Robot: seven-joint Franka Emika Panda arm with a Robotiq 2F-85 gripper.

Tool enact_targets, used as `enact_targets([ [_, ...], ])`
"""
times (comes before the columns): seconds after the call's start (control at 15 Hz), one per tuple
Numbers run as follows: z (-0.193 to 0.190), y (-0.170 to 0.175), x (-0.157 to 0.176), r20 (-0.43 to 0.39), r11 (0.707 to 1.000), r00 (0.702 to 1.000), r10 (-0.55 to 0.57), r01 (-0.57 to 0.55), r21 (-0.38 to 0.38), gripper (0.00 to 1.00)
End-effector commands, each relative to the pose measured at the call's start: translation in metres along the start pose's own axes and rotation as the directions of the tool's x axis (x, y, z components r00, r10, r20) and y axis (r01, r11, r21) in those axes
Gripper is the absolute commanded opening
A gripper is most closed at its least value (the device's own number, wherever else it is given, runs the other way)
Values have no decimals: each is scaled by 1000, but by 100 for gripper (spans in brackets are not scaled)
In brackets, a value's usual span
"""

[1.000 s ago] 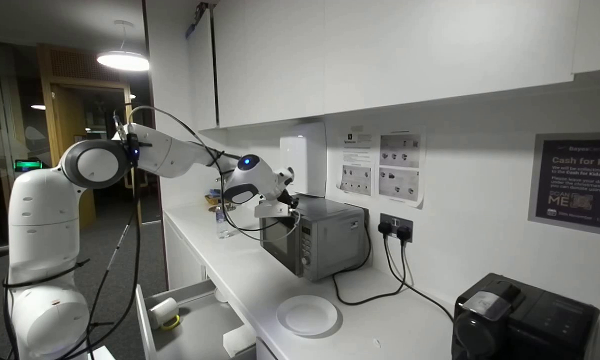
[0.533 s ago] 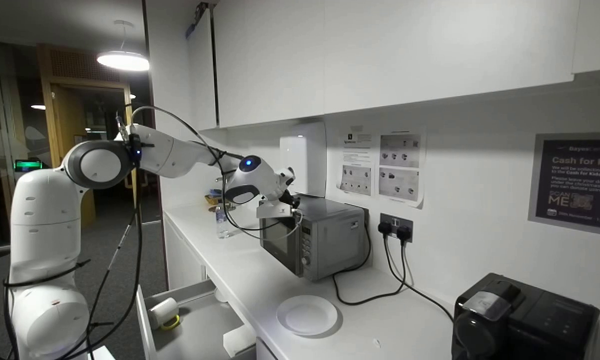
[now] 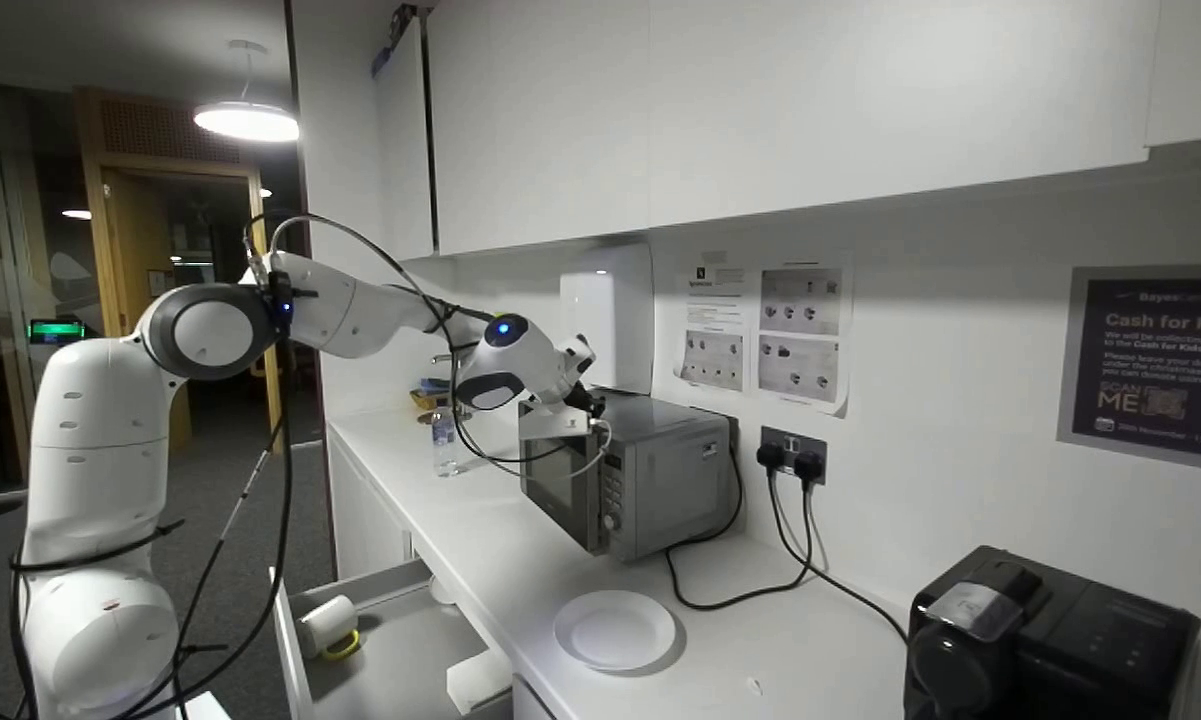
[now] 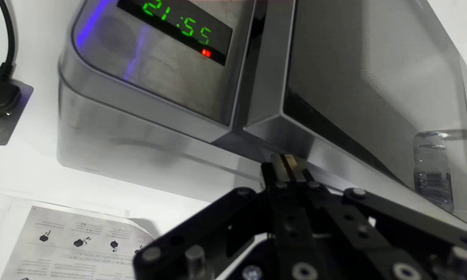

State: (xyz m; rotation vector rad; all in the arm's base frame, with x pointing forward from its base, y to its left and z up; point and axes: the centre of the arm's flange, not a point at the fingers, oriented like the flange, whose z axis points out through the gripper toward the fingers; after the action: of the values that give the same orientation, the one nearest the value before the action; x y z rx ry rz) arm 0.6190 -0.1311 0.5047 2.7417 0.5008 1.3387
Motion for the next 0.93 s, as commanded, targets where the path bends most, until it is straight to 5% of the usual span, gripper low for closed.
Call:
enact_targets([
  [0.0,8,11,2,-26,1000,1000,-13,13,-20,0],
  [0.87,-8,1,3,47,999,998,47,-47,2,0],
])
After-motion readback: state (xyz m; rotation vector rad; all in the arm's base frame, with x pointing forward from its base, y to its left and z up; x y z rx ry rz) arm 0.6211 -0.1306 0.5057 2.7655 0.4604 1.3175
